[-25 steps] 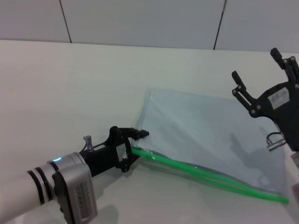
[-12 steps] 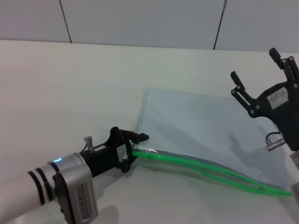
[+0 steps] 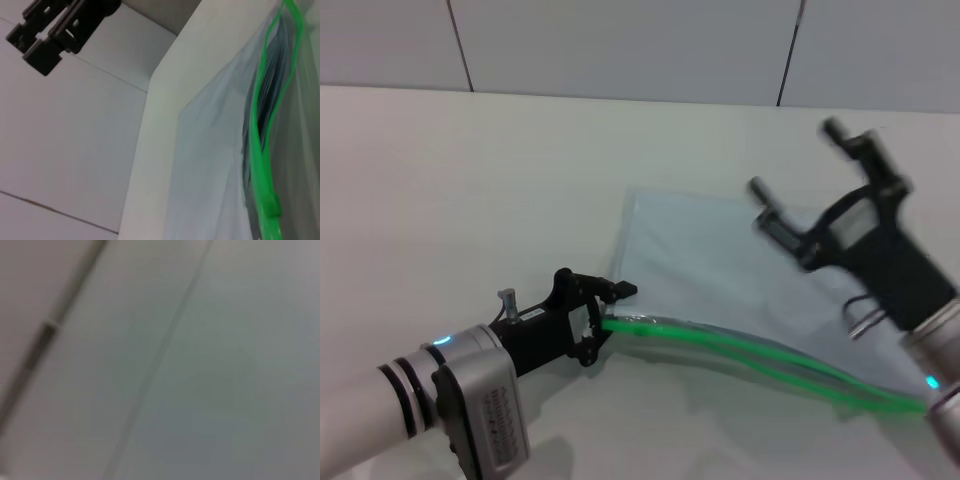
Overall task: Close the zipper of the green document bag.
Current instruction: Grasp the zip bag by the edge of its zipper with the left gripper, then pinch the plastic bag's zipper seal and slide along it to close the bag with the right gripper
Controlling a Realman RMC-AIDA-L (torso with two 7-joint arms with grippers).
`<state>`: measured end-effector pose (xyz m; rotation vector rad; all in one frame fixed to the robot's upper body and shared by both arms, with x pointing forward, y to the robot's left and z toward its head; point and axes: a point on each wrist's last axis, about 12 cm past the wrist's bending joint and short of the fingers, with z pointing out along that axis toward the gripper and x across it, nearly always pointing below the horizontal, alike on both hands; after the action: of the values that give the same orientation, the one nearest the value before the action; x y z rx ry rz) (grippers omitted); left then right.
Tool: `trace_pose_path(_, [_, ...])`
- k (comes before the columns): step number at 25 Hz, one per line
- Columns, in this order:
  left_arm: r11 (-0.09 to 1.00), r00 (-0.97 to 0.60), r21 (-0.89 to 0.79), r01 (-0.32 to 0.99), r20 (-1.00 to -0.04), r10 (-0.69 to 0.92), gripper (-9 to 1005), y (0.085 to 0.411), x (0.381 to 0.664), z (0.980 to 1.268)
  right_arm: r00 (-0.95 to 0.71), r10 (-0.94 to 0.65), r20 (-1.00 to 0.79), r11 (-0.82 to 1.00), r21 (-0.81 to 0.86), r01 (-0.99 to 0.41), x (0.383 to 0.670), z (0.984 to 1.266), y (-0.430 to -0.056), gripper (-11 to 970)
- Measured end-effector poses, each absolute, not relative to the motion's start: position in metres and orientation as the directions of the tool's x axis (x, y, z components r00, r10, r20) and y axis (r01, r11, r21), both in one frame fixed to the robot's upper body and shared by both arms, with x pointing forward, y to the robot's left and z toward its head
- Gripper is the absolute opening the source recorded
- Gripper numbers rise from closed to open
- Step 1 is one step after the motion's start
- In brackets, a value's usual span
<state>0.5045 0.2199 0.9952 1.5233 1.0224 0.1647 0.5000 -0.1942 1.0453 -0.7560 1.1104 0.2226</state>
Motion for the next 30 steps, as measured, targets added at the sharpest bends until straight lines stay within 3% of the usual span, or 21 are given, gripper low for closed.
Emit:
trace_pose_path(6, [0.137,0.591,0.859,0.493,-0.446,0.672,54,0.222,0.505,0.996,0.433,-0.206,-0.878,0.507,-0.474,-0.72,0.499,1.036,-0.167,828])
trace_pose_path(12, [0.149,0.595,0.859,0.489,-0.454,0.663,53,0.22,0.507,0.999,0.43,-0.249,-0.868,0.351,-0.495,-0.795,0.494,1.026,-0.15,823])
trace_pose_path(28, [0.181,0.61,0.863,0.471,-0.467,0.64,52,0.216,0.509,1.005,0.514,-0.416,-0.75,0.246,-0.637,-0.731,0.493,1.011,-0.139,812])
trace_pose_path(30, [0.181,0.613,0.864,0.47,-0.467,0.637,52,0.216,0.509,1.005,0.521,-0.424,-0.741,0.25,-0.648,-0.719,0.493,1.011,-0.139,733])
